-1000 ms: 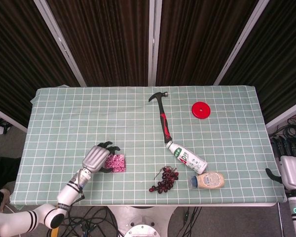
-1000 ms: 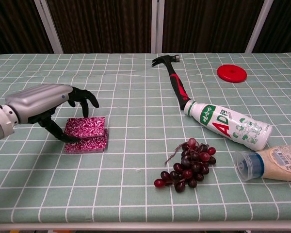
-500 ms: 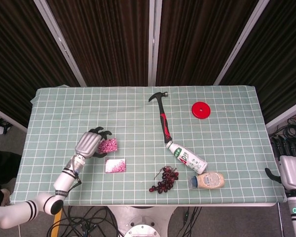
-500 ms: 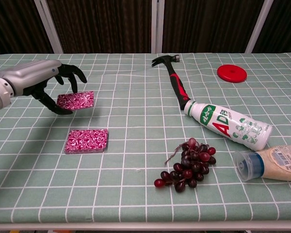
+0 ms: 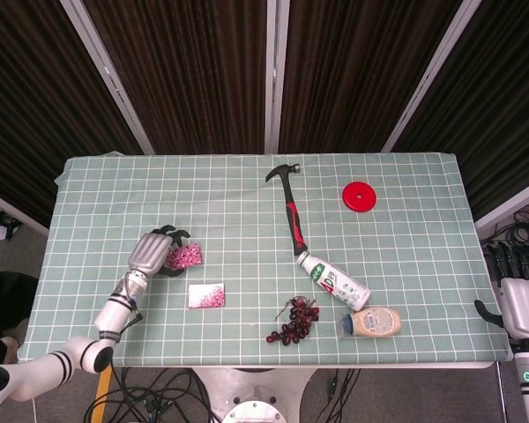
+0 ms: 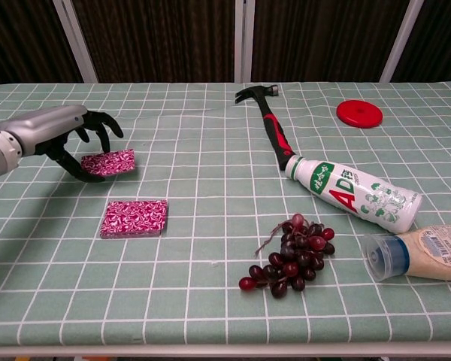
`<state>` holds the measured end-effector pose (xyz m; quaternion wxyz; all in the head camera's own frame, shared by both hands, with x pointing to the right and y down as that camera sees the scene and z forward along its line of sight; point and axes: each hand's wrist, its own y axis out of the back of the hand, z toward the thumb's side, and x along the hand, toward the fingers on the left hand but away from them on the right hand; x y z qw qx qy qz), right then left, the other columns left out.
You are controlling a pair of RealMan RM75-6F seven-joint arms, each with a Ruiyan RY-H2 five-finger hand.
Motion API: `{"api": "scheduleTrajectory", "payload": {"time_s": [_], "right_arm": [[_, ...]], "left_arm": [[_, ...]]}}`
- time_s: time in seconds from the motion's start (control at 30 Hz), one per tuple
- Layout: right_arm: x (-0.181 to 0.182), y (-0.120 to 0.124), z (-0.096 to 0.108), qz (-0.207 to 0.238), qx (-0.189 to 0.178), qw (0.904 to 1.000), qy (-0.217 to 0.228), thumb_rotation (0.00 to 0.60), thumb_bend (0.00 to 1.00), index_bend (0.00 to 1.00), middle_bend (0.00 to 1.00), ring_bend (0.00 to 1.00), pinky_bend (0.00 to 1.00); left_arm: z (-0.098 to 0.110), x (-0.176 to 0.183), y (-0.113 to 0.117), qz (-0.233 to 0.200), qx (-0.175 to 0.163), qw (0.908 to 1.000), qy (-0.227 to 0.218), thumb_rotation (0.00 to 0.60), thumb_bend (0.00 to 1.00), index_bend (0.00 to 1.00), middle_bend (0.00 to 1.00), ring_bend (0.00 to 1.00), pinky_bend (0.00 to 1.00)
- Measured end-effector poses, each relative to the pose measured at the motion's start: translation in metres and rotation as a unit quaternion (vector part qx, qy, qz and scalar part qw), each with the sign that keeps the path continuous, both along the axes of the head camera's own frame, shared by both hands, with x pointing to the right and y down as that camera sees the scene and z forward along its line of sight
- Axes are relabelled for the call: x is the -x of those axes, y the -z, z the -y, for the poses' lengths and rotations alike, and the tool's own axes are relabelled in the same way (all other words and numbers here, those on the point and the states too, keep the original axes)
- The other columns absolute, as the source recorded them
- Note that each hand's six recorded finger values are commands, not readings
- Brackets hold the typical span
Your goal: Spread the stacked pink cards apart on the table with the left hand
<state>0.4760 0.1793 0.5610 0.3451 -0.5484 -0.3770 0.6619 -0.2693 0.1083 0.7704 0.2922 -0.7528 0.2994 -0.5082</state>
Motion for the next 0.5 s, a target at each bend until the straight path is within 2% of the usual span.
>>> {"api": "scheduleTrajectory", "payload": {"time_s": [0.07,0.17,0.5], "right_arm": [[0.0,0.0,0.0,0.0,-0.001,1.0,0.001,0.6,0.15,0.0,0.0,0.0,0.0],[0.001,0.0,0.0,0.0,0.0,1.0,0.002,0.6,0.15,0.0,0.0,0.0,0.0],[-0.002,-0.001,-0.001,0.004,0.001,1.0,-0.003,0.6,0.16,0.0,0.0,0.0,0.0]], "left_arm": [[-0.002,0.0,-0.001,0.0,0.004,1.0,-0.003,0.6,0.15,0.18,0.25,0.11,0.25],[-0.002,0.002,-0.002,0.004,0.008,0.9999,-0.007,0.6,0.11,0.17,0.21,0.09,0.24],[-0.002,-0.005,0.013,-0.01,-0.003,0.9998,-0.019,0.6,0.1,0.16,0.24,0.09,0.24]]}}
